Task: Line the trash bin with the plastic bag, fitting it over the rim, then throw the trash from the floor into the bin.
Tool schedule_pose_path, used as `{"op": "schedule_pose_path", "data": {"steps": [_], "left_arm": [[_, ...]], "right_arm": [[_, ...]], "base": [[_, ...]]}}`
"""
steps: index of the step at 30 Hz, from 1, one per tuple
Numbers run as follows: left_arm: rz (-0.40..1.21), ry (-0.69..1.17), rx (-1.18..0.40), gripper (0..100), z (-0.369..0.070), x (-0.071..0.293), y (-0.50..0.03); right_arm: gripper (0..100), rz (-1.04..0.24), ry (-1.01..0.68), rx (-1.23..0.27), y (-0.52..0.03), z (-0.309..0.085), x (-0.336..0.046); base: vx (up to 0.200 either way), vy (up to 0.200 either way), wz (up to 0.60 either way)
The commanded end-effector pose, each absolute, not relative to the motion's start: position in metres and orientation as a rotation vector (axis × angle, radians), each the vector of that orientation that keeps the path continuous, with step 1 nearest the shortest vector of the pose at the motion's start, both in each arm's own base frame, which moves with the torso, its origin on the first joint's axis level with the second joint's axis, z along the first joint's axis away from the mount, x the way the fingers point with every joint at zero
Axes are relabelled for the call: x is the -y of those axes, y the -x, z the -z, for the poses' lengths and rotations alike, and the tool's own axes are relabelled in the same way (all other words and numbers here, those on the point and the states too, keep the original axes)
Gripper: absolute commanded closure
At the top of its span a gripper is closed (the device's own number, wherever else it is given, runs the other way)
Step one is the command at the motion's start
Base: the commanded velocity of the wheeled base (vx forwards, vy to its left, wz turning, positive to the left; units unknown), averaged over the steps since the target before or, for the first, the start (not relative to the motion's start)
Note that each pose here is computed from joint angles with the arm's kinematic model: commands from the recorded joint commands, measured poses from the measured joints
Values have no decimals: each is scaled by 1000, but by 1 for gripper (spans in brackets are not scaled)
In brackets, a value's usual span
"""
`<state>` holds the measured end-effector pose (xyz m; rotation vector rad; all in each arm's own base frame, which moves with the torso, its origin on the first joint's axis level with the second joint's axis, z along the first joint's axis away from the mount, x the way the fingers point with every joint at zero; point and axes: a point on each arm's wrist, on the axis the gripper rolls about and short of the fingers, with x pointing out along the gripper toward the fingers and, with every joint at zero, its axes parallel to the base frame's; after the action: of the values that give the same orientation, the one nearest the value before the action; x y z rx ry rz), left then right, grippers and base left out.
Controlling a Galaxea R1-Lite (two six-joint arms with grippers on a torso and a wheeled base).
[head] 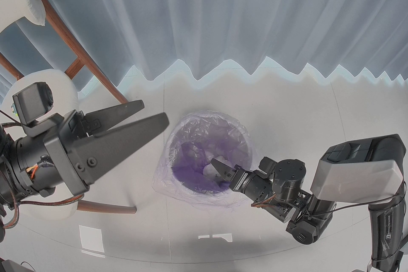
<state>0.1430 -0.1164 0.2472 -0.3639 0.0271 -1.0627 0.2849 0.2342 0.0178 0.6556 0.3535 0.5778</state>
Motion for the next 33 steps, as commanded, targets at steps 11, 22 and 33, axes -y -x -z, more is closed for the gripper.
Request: {"op": "schedule_pose_path", "data": {"steps": [11,22,33], "left_arm": [[1015,308,93,0,-258,105,-137],[642,262,156,0,-216,45,-100],[492,266,279,0,-184,14,-34]], "right_arm": [[0,-618,-685,-149,-271,-100,-206],[0,-474,-503,-69,-190,-145,-98],[0,-240,-259,61,-115,-155,-30]], "base": [[0,0,0],[0,0,0],[0,0,0]]}}
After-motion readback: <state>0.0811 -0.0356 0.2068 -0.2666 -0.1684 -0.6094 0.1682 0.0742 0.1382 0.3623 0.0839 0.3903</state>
